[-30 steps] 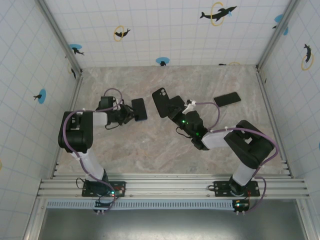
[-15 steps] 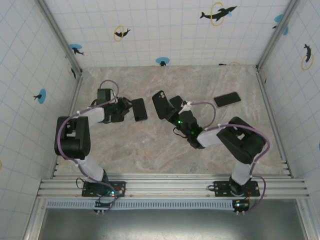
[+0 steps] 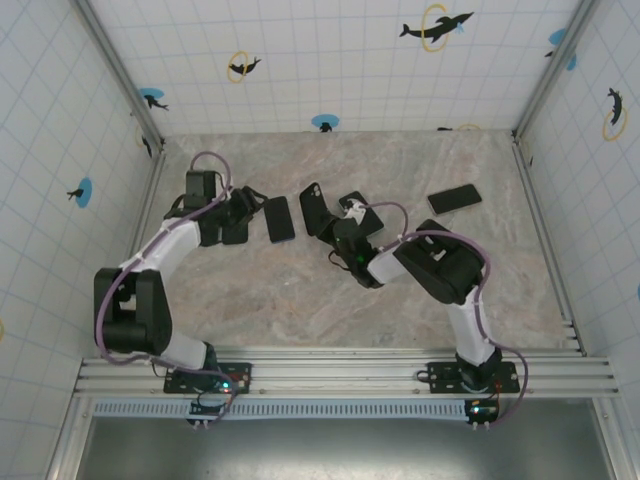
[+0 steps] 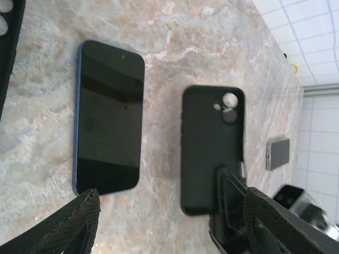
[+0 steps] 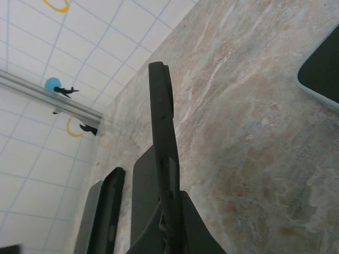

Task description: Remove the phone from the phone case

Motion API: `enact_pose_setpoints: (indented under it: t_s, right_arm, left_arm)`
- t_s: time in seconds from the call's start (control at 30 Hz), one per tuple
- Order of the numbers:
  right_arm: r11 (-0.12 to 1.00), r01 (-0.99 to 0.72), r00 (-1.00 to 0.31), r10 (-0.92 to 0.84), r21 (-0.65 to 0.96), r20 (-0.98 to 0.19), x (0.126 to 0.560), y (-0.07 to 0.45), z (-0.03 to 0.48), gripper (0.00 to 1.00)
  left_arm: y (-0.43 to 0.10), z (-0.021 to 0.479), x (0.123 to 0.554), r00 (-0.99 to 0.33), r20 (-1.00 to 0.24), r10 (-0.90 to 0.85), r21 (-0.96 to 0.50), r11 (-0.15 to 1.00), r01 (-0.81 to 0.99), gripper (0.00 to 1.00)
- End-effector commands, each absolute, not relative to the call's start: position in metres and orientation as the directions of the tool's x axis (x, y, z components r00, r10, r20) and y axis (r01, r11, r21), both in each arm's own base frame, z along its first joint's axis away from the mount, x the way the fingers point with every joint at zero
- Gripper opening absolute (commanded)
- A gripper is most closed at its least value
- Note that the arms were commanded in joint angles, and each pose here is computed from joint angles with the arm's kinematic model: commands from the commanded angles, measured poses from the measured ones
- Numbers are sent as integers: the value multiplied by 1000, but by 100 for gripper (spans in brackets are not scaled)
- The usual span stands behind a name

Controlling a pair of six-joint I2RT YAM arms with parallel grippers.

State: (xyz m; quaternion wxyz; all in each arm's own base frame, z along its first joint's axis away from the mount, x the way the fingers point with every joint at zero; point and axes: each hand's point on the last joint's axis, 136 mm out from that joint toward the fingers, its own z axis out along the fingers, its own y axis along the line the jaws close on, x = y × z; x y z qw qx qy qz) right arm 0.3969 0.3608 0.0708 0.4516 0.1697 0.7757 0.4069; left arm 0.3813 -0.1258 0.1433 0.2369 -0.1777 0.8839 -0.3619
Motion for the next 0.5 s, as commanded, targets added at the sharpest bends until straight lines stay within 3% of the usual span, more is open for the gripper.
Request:
enact_pose_setpoints:
  t_s: [0.0, 0.37, 0.47]
  right_arm:
    - [636, -94, -494, 639, 766, -590, 406, 369, 68, 1]
    - [694, -33, -492, 615, 719, -617, 411, 383, 36, 4]
    - [698, -42, -507, 601, 715, -618, 410, 389, 33, 9]
  left_arm:
    - [-122, 137, 361, -829, -261, -495, -703, 686, -188, 74]
    - [-122, 140, 347, -831, -254, -495, -711, 678, -186, 77]
    - [-124, 142, 346, -833, -252, -493, -717, 673, -182, 78]
